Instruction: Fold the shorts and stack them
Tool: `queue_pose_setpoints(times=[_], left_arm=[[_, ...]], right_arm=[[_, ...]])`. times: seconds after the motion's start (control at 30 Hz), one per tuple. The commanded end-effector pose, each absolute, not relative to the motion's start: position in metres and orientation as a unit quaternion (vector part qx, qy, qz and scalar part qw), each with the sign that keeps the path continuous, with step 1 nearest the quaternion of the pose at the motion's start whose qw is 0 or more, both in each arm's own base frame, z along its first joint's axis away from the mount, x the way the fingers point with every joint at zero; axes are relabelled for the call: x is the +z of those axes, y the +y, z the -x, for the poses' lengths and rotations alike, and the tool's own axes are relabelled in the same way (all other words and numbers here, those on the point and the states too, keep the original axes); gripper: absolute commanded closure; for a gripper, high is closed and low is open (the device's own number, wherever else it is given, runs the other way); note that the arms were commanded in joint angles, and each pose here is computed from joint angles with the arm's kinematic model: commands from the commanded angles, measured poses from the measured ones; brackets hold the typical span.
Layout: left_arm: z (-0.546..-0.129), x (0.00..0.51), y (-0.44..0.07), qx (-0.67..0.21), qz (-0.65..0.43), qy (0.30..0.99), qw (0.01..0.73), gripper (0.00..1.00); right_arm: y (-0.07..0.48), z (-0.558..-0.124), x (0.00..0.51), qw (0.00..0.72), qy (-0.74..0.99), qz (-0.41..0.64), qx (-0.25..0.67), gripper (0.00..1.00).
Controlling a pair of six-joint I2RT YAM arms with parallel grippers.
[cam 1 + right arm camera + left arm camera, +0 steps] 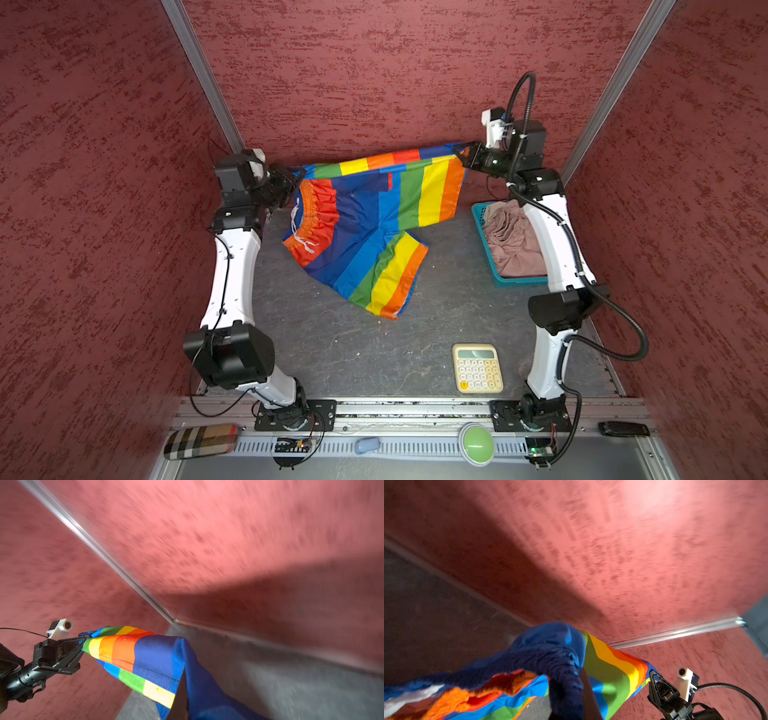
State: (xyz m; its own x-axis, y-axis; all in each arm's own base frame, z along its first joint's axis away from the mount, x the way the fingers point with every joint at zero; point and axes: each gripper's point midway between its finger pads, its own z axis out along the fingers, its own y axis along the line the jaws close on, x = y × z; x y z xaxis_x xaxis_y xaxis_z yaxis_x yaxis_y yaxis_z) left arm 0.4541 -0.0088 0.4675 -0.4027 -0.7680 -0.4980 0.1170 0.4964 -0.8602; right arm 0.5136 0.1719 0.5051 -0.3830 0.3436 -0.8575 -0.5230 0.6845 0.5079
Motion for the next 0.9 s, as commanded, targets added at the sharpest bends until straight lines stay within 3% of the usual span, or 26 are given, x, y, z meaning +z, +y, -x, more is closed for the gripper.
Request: queue_pose_setpoints(times=[0.0, 0.13, 0.27, 0.6, 0.73, 0.87], left_arm=[[-0.387, 0.565, 0.022, -0.398, 0.227, 0.641, 0.616, 1.0], [-0.303, 0.633, 0.004, -0.392, 0.185, 0.587, 0.684, 1.0], [-0.274, 0.651, 0.004, -0.349, 0.179, 0.581, 0.713, 1.0], [-0.408, 0.548, 0.043, -0.393, 0.266, 0.662, 0.58, 1.0], [-0.437, 0.515, 0.041, -0.405, 0.273, 0.687, 0.538, 1.0], [-0.44, 0.516, 0.028, -0.409, 0.257, 0.694, 0.534, 1.0]], right_arm=[[0.092, -0.445, 0.635, 0.688, 0.625, 0.04, 0.366, 1.0], [0.083, -0.396, 0.662, 0.712, 0.6, 0.067, 0.358, 1.0], [0.058, -0.39, 0.658, 0.737, 0.588, 0.042, 0.33, 1.0], [0.028, -0.534, 0.536, 0.61, 0.696, -0.053, 0.375, 1.0], [0.031, -0.554, 0.505, 0.582, 0.717, -0.061, 0.379, 1.0], [0.038, -0.547, 0.516, 0.588, 0.711, -0.05, 0.381, 1.0]])
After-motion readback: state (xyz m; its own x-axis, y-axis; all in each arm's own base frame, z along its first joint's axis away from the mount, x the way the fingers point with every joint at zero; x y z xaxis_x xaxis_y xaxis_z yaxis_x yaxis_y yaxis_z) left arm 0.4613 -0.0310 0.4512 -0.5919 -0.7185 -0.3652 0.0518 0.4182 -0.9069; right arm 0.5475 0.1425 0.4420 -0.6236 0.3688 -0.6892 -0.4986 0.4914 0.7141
